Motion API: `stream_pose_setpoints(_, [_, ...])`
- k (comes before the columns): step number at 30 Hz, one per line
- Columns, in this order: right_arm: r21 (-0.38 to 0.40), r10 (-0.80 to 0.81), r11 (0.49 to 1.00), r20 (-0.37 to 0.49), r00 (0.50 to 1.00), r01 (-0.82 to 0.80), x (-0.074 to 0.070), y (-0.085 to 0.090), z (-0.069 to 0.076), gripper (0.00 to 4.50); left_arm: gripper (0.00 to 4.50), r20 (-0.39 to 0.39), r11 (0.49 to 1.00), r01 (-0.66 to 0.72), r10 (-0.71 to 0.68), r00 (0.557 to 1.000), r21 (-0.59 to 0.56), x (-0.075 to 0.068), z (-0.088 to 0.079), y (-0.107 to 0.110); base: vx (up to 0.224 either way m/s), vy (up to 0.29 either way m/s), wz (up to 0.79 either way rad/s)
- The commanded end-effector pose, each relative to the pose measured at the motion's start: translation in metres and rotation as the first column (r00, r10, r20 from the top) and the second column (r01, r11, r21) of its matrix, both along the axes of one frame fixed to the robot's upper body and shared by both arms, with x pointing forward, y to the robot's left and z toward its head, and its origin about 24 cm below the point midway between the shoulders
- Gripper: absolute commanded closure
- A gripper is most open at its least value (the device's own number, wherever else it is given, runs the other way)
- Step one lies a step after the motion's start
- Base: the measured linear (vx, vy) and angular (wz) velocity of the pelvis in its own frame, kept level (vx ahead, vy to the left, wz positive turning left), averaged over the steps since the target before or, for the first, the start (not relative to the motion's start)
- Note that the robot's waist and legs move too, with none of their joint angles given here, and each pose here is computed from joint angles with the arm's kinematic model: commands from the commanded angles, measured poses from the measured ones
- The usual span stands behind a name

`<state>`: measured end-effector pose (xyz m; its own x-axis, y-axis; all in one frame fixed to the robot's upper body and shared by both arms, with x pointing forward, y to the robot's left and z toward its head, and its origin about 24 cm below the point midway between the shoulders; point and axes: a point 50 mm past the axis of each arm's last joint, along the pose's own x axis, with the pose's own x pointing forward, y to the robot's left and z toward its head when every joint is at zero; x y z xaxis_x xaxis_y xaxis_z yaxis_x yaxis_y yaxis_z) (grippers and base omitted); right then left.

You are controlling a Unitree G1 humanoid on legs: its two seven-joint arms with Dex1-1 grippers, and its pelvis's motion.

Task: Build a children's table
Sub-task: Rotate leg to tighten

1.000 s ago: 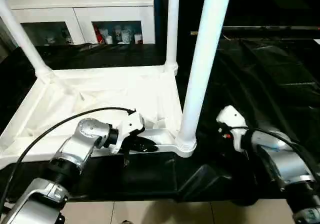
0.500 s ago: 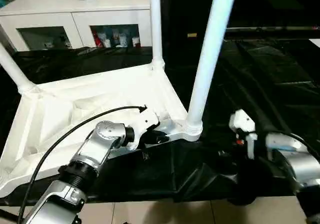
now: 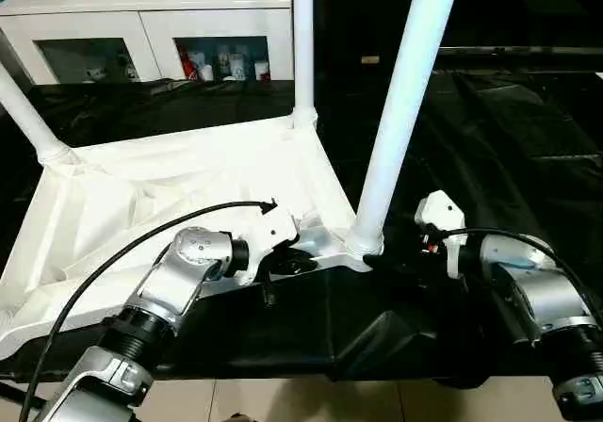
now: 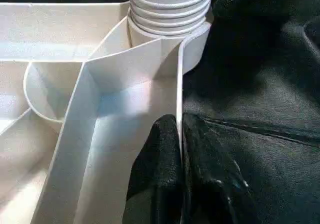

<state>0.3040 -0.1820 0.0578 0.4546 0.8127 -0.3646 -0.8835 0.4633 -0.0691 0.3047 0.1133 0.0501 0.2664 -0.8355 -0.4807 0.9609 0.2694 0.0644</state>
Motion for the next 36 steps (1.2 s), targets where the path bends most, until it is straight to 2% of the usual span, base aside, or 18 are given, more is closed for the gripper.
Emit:
stream_pose_setpoints(1, [0.026, 0.030, 0.999, 0.003, 1.000, -0.030, 0.001, 0.009, 0.000, 0.00, 4.49, -0.015, 1.000, 0.020, -0.020, 1.000, 0.007, -0.004, -0.002, 0.002, 0.000, 0.000, 0.00])
stream_pose_setpoints(7, [0.018, 0.051, 0.999, -0.002, 0.999, -0.051, 0.004, 0.017, -0.004, 0.00, 4.49, -0.015, 1.000, 0.024, -0.024, 1.000, 0.019, -0.002, -0.002, 0.003, 0.000, 0.000, 0.00])
stream_pose_setpoints(9, [0.021, 0.045, 0.999, -0.003, 0.999, -0.045, 0.005, 0.018, -0.004, 0.36, 4.50, -0.015, 1.000, 0.023, -0.022, 1.000, 0.020, -0.001, -0.002, 0.003, 0.000, 0.000, 0.00])
stream_pose_setpoints(12, [0.030, 0.044, 0.999, 0.000, 0.999, -0.044, 0.006, 0.018, -0.003, 0.39, 4.50, -0.016, 1.000, 0.020, -0.020, 1.000, 0.023, 0.000, -0.001, 0.004, 0.000, 0.000, 0.00])
stream_pose_setpoints(14, [0.032, 0.045, 0.998, 0.002, 0.999, -0.045, 0.007, 0.018, -0.003, 0.77, 4.50, -0.016, 1.000, 0.019, -0.019, 1.000, 0.023, 0.000, -0.001, 0.004, 0.000, 0.000, 0.00])
stream_pose_setpoints(17, [0.055, 0.044, 0.997, 0.013, 0.999, -0.045, 0.008, 0.019, -0.001, 0.83, 4.50, -0.019, 1.000, 0.018, -0.017, 1.000, 0.024, 0.000, -0.002, 0.005, 0.000, 0.000, 0.00])
stream_pose_setpoints(19, [0.076, 0.041, 0.996, 0.013, 0.999, -0.042, 0.008, 0.019, 0.001, 1.19, 4.50, -0.020, 1.000, 0.018, -0.018, 1.000, 0.025, -0.001, -0.002, 0.006, 0.000, 0.000, 0.00])
stream_pose_setpoints(22, [0.102, 0.044, 0.994, 0.013, 0.999, -0.045, 0.008, 0.018, 0.003, 1.25, 4.50, -0.026, 1.000, 0.020, -0.019, 0.999, 0.023, 0.000, -0.002, 0.006, 0.000, 0.000, 0.00])
stream_pose_setpoints(23, [0.102, 0.046, 0.994, 0.011, 0.999, -0.047, 0.008, 0.017, 0.003, 1.57, 4.50, -0.030, 1.000, 0.020, -0.019, 0.999, 0.023, 0.000, -0.002, 0.007, 0.000, 0.000, 0.00])
stream_pose_setpoints(26, [0.092, 0.046, 0.995, 0.000, 0.999, -0.046, 0.006, 0.016, 0.000, 1.64, 4.50, -0.033, 0.999, 0.020, -0.019, 0.999, 0.025, 0.000, -0.003, 0.007, 0.000, 0.000, 0.00])
stream_pose_setpoints(30, [0.092, -0.013, 0.996, -0.033, 0.999, 0.016, 0.003, 0.019, -0.012, 1.76, 4.50, -0.041, 1.000, -0.006, 0.007, 0.999, 0.020, 0.001, -0.005, 0.004, 0.000, 0.000, 0.00])
stream_pose_setpoints(34, [0.096, -0.182, 0.978, -0.053, 0.982, 0.186, 0.006, 0.026, -0.027, 1.77, 4.50, -0.020, 0.994, -0.110, 0.110, 0.994, 0.021, 0.010, -0.008, -0.005, 0.000, 0.000, 0.00])
stream_pose_setpoints(36, [0.107, -0.319, 0.940, -0.072, 0.945, 0.325, 0.008, 0.035, -0.036, 1.77, 4.50, 0.006, 0.980, -0.196, 0.196, 0.981, 0.027, 0.019, -0.009, -0.013, 0.000, 0.000, 0.00])
